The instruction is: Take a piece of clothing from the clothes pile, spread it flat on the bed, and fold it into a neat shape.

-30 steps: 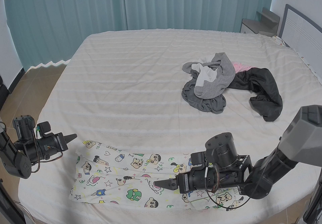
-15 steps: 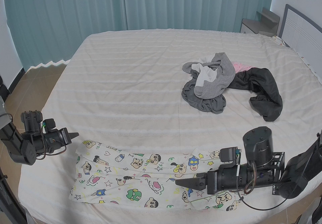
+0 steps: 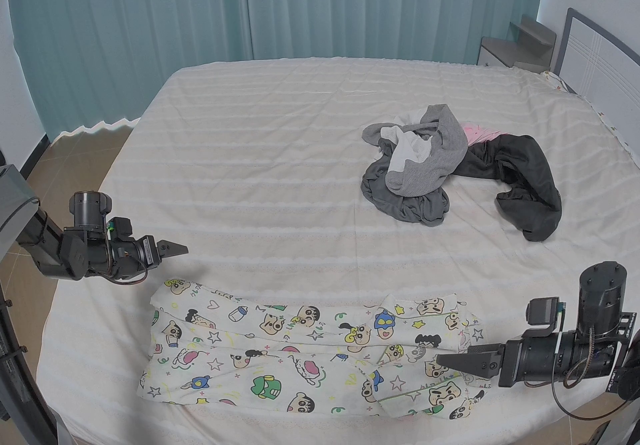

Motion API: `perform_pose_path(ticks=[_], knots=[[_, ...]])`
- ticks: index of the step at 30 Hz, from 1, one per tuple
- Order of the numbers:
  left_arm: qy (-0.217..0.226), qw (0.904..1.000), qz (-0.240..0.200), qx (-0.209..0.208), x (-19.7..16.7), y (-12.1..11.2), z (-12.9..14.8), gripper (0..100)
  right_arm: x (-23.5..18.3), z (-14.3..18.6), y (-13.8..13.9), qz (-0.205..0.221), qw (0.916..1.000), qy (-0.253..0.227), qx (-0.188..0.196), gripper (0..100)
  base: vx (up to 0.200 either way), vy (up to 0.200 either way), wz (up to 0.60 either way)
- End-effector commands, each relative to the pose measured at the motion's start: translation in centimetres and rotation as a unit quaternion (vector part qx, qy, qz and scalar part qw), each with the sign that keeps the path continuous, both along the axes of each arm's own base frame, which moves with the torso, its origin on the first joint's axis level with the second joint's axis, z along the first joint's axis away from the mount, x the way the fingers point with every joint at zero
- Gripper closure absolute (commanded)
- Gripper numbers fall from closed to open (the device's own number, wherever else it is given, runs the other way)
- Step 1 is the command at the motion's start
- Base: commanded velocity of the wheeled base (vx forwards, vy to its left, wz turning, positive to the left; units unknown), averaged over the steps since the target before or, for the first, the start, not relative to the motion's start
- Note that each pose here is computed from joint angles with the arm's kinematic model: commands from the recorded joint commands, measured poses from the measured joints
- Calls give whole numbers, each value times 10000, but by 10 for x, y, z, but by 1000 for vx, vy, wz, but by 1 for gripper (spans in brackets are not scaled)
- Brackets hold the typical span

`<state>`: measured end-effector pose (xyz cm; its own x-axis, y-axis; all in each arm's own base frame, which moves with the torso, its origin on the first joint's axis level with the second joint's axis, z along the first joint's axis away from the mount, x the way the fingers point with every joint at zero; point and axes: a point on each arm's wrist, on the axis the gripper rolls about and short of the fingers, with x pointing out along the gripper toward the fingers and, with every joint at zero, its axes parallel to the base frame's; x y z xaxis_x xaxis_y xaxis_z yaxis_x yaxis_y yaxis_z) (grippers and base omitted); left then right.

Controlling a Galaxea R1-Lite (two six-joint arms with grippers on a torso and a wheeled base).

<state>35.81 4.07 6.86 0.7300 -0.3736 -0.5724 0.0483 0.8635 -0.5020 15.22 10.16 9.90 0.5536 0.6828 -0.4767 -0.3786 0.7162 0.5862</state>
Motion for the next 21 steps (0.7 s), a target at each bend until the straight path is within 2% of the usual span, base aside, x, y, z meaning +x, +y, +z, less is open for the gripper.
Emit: perform_pose_path(ticks=[1, 8, 16, 17, 21], knots=[[154, 9992, -189, 313, 17, -2, -8, 0, -8, 6, -10, -121, 9997, -159, 107, 0, 0, 0, 0], [532, 9965, -393, 511, 15, -2, -22, 0, -9, 4, -11, -102, 9998, -119, 95, 0, 0, 0, 0], [554, 9958, -504, 528, 16, -8, -25, 0, -10, 2, -11, -102, 9999, -73, 67, 0, 0, 0, 0], [569, 9956, -520, 526, 16, -9, -26, 100, -10, 2, -11, -102, 9999, -73, 67, 0, 0, 0, 0], [719, 9945, -549, 525, 18, -11, -39, 100, -10, 3, -11, -103, 9999, -91, 82, 0, 0, 0, 0]])
